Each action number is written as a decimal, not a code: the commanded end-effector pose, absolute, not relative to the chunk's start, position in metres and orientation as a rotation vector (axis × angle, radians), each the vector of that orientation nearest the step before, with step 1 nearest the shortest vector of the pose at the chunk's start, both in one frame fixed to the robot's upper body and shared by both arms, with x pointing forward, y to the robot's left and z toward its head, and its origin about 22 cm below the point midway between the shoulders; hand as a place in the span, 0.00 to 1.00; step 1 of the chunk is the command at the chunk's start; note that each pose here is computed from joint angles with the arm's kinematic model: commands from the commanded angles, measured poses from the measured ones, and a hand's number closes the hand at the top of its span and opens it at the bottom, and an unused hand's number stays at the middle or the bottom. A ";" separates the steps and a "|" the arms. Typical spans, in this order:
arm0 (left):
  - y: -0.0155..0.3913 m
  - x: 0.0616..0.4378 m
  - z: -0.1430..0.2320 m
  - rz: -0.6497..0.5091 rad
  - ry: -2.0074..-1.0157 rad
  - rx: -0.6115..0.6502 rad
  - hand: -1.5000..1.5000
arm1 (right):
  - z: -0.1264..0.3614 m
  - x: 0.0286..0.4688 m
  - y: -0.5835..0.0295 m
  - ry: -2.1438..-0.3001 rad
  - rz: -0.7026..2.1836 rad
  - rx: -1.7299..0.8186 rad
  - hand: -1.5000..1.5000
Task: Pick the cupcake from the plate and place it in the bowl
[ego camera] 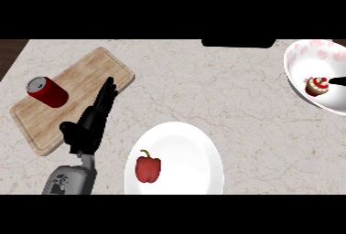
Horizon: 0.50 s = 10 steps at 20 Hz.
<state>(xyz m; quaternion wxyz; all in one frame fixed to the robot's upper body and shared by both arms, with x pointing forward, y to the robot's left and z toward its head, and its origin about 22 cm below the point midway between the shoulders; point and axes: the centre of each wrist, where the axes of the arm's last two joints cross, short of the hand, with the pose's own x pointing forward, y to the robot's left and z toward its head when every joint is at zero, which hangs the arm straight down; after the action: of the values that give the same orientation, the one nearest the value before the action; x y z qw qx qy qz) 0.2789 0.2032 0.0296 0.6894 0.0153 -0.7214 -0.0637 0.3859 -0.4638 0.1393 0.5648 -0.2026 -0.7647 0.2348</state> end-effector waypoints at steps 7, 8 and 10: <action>0.220 0.275 0.023 -0.139 -1.613 0.045 0.50 | 0.172 0.369 -0.500 -1.797 0.311 -0.329 0.00; 0.191 0.273 0.038 -0.129 -1.602 0.022 0.50 | 0.173 0.346 -0.526 -1.792 0.285 -0.315 0.00; 0.204 0.266 0.033 -0.149 -1.605 0.015 0.50 | 0.175 0.343 -0.530 -1.793 0.255 -0.241 0.00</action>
<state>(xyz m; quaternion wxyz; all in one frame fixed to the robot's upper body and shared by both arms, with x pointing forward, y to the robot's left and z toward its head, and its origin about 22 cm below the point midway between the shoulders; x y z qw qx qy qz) 0.2758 0.2035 0.0294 0.6926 0.0154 -0.7184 -0.0628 0.3592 -0.5108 0.1704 0.6028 -0.1439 -0.7732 0.1347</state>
